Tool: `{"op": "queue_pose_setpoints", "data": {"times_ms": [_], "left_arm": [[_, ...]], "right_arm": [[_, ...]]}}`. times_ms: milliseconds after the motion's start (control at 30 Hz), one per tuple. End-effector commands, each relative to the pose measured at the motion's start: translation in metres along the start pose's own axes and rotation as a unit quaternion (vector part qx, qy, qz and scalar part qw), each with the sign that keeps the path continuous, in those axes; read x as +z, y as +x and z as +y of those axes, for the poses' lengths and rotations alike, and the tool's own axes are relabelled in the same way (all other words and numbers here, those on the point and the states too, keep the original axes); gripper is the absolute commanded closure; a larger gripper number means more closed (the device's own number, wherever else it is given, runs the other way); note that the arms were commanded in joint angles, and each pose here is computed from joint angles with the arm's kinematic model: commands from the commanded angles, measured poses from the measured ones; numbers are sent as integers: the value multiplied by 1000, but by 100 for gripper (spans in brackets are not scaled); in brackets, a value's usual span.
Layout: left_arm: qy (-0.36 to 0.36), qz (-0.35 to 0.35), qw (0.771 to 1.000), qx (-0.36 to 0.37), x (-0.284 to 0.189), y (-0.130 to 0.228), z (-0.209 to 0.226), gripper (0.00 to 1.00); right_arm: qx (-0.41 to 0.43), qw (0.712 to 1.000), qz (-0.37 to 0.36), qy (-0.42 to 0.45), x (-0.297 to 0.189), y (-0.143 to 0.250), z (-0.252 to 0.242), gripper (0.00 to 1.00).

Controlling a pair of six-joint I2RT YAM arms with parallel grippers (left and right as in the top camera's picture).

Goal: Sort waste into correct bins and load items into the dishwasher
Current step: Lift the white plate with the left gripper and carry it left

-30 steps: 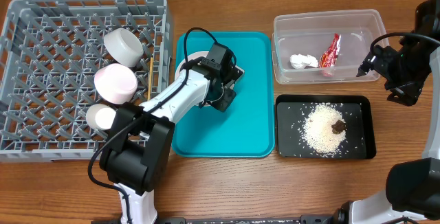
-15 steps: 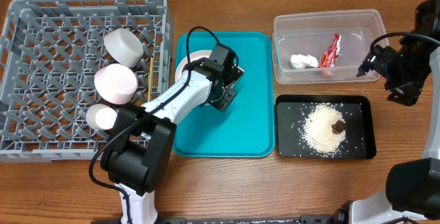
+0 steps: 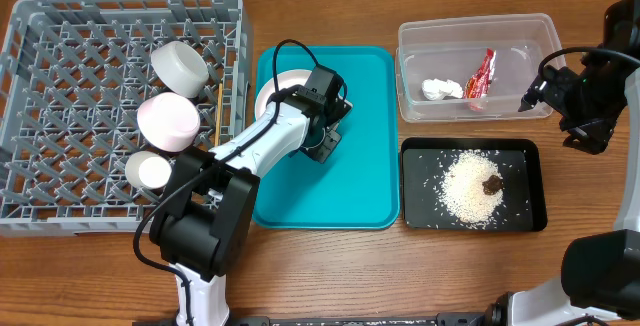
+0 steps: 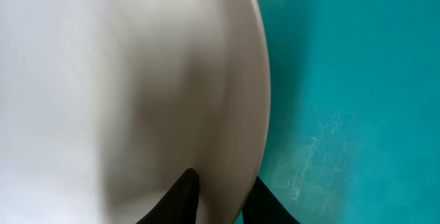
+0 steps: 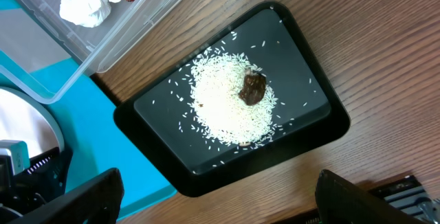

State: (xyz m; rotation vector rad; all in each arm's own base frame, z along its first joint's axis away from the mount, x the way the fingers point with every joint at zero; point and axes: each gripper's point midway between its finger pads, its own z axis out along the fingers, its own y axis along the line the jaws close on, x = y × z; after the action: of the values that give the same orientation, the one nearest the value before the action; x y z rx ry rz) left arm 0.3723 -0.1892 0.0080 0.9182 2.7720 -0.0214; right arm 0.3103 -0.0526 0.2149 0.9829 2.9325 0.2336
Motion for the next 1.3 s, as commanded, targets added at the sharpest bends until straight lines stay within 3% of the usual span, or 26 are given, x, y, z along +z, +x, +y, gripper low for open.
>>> {"op": "queue_pose_setpoints", "data": {"times_ms": [0, 167, 500, 767, 1000, 1267], "left_arm": [[-4, 17, 1000, -1, 11, 5, -2, 81], [-4, 15, 1000, -1, 10, 3, -2, 96], [-8, -6, 999, -30, -29, -30, 5, 96], [-13, -57, 996, -61, -101, -76, 15, 96], [-14, -111, 986, -122, -160, -92, 31, 96], [86, -169, 967, -171, -212, -89, 42, 96]], "right_arm": [[-7, 1000, -20, -11, -12, 1, 2, 9], [-7, 1000, -20, -11, -12, 1, 2, 9], [-7, 1000, -18, -10, -12, 2, 2, 9], [-7, 1000, -18, -10, -12, 2, 2, 9], [-7, 1000, -18, -10, -12, 2, 2, 9], [-7, 1000, -18, -10, -12, 2, 2, 9]]}}
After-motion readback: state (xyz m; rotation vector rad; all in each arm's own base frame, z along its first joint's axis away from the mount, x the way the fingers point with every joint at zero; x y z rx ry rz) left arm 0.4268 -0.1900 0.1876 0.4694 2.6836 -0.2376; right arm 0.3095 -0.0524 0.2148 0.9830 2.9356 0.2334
